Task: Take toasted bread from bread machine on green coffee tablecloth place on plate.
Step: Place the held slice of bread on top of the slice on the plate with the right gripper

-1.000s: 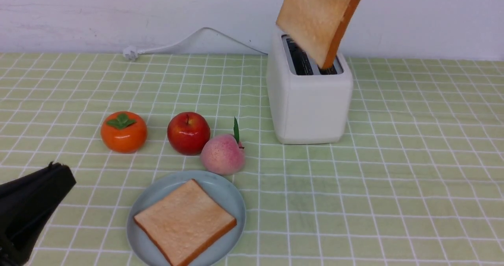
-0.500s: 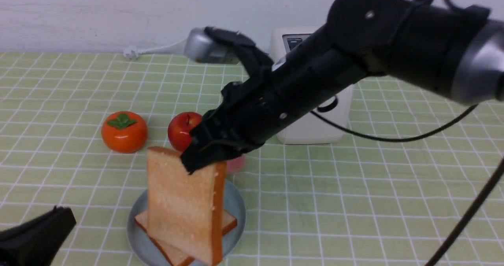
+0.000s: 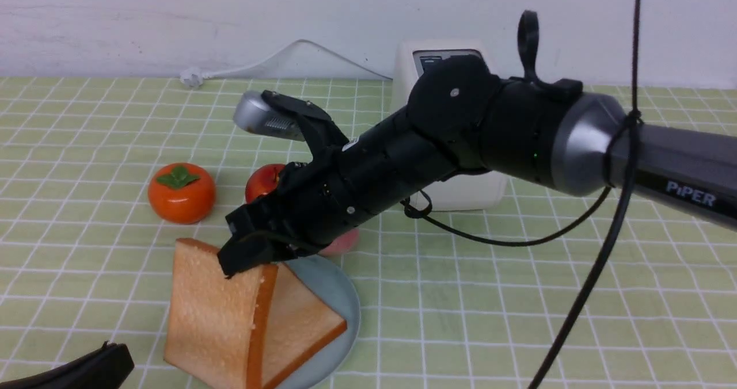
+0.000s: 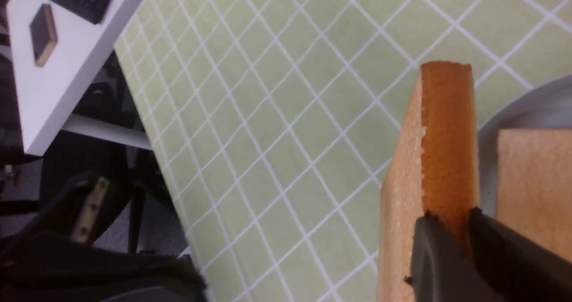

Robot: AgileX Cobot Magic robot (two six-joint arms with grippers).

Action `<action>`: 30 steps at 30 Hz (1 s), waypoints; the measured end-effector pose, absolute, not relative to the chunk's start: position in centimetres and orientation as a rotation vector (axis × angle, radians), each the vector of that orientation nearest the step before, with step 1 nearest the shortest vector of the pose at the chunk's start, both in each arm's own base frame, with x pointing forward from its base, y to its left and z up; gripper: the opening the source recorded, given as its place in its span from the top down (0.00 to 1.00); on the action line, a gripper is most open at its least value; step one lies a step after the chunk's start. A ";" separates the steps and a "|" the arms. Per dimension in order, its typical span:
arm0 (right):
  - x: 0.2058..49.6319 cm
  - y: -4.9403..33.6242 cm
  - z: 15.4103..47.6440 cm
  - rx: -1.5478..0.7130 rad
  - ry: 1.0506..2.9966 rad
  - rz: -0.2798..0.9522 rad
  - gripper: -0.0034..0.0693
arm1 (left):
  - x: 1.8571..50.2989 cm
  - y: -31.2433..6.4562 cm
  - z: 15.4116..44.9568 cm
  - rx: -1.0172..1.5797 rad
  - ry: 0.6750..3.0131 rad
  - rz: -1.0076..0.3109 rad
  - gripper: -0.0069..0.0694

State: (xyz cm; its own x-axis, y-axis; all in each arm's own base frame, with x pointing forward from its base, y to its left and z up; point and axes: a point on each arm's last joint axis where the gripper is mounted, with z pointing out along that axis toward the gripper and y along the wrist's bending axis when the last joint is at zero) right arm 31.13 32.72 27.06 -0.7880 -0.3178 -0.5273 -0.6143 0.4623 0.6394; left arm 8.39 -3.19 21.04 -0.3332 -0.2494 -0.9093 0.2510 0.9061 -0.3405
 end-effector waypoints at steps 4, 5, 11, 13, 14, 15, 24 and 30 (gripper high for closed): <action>31.6 32.8 26.0 -0.798 2.393 1.181 0.85 | 8.4 -3.2 21.0 0.001 1.842 -0.507 0.91; 31.9 32.7 25.6 -0.809 2.394 1.141 0.85 | 8.4 -3.2 21.0 0.000 1.842 -0.508 0.91; 32.3 32.6 24.5 -0.848 2.408 1.056 0.80 | 8.4 -3.2 21.0 0.000 1.842 -0.508 0.91; 32.5 32.4 24.1 -0.869 2.419 1.000 0.70 | 8.4 -3.2 21.0 0.000 1.842 -0.508 0.91; 32.6 32.2 24.0 -0.875 2.421 0.981 0.65 | 8.4 -3.2 21.0 0.000 1.842 -0.508 0.91; 32.6 32.1 24.0 -0.881 2.420 0.970 0.64 | 8.4 -3.2 21.0 0.000 1.842 -0.508 0.91; 33.7 27.1 28.8 -0.850 2.396 0.828 0.28 | 8.4 -3.2 21.0 0.000 1.842 -0.508 0.90; 29.2 21.3 36.7 -0.846 2.465 0.741 0.60 | 8.4 -3.2 21.0 0.000 1.842 -0.507 0.90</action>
